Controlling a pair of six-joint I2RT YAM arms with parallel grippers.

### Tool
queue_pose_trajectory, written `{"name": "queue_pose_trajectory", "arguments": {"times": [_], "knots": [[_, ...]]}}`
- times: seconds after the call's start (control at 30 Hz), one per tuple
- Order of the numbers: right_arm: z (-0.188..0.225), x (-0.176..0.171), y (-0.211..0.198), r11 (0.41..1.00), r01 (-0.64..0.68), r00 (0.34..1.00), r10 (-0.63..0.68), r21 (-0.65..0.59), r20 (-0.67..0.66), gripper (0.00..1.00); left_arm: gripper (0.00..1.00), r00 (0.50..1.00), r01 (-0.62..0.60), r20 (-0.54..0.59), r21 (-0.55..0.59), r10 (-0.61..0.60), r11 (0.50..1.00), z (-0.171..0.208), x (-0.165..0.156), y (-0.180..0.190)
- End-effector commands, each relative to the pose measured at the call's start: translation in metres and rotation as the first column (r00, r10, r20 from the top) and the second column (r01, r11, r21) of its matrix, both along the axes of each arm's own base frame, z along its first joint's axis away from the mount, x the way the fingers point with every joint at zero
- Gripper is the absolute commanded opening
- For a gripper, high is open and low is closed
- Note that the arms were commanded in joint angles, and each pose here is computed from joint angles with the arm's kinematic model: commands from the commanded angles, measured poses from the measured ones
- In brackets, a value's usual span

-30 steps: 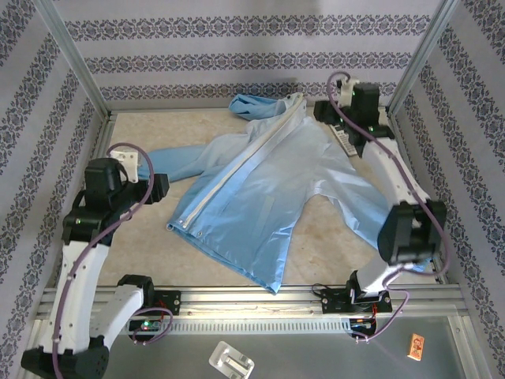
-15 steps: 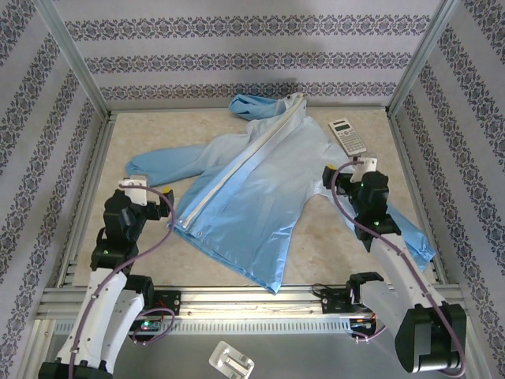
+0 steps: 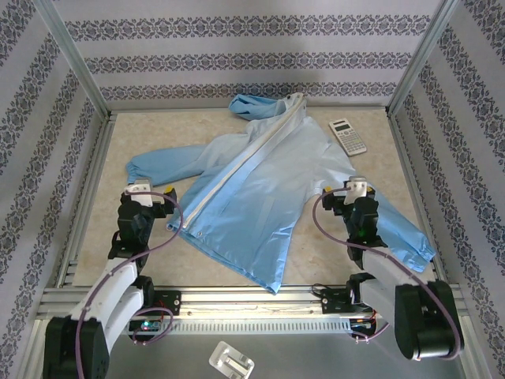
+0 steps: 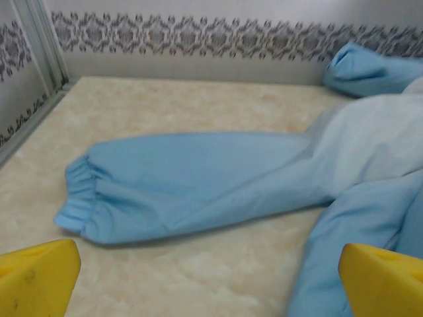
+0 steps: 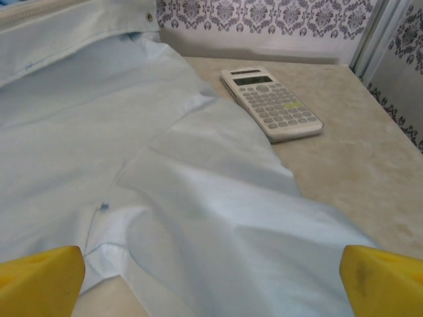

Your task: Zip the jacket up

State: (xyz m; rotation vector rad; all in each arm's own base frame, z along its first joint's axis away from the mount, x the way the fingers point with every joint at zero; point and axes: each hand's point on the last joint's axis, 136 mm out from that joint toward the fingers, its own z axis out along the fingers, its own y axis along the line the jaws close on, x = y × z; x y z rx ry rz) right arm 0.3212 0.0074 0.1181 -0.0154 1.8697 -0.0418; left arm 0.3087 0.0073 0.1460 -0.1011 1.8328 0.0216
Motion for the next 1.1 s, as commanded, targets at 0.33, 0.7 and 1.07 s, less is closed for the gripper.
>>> {"name": "queue_pose_trajectory", "arguments": {"times": [0.33,0.7,1.07], "knots": [[0.007,0.049,-0.004,0.999,0.001,0.994,-0.006,0.042,0.105,0.98,1.0,0.996,-0.039,0.078,0.048,0.036,0.998,-0.013,0.035,0.01],[-0.013,0.068,-0.011,0.998,0.031,0.999,-0.033,0.064,0.037,0.98,1.0,0.999,0.035,-0.021,0.069,-0.033,0.997,-0.041,0.08,-0.002],[-0.018,0.07,-0.014,0.996,0.053,0.999,-0.053,0.066,0.006,0.98,1.0,0.997,0.025,-0.079,0.061,-0.02,0.998,-0.058,0.092,0.002]]}}
